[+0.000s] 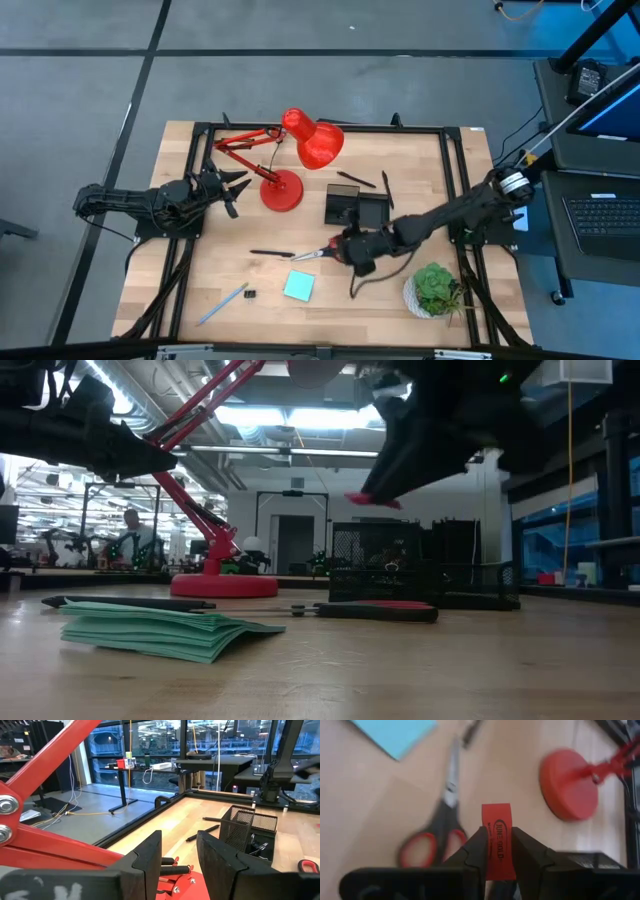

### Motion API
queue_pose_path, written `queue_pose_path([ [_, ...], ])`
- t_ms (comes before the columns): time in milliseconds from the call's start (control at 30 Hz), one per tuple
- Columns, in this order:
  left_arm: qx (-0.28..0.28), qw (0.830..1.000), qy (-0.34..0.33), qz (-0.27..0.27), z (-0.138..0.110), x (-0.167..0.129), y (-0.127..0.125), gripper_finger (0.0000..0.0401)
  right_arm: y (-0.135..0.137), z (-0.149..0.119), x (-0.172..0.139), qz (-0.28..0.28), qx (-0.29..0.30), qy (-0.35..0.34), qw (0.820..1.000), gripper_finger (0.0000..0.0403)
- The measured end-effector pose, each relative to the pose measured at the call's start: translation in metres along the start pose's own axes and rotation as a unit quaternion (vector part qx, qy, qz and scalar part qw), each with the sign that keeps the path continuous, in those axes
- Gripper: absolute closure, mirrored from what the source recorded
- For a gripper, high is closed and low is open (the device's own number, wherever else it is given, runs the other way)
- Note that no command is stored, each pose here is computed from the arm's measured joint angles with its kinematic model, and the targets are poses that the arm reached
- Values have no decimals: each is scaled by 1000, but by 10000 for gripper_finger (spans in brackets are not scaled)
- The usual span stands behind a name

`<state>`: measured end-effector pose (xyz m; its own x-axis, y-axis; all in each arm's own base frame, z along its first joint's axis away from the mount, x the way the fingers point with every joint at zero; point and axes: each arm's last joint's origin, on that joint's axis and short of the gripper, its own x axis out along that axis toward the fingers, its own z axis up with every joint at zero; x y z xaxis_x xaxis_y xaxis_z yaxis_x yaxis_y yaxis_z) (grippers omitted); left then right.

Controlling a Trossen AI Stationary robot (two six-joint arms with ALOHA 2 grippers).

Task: Pick and place office supplies into organizer
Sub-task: Put the red eraser into the black desk organizer

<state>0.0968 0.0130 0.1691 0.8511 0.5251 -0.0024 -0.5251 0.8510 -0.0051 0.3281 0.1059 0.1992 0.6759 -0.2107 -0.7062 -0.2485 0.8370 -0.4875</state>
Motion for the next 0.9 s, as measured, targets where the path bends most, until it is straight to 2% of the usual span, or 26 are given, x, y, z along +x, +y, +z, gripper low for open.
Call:
queue_pose_path([
  [300, 0, 1000, 0, 0, 0, 0, 0, 283, -43, -26, 19, -27, 74, 81, 994, 328],
  [567, 0, 1000, 0, 0, 0, 0, 0, 283, -60, -35, 26, -7, 115, 85, 990, 328],
  [900, 0, 1000, 0, 0, 0, 0, 0, 283, -49, -57, 42, -24, 137, 40, 990, 328],
])
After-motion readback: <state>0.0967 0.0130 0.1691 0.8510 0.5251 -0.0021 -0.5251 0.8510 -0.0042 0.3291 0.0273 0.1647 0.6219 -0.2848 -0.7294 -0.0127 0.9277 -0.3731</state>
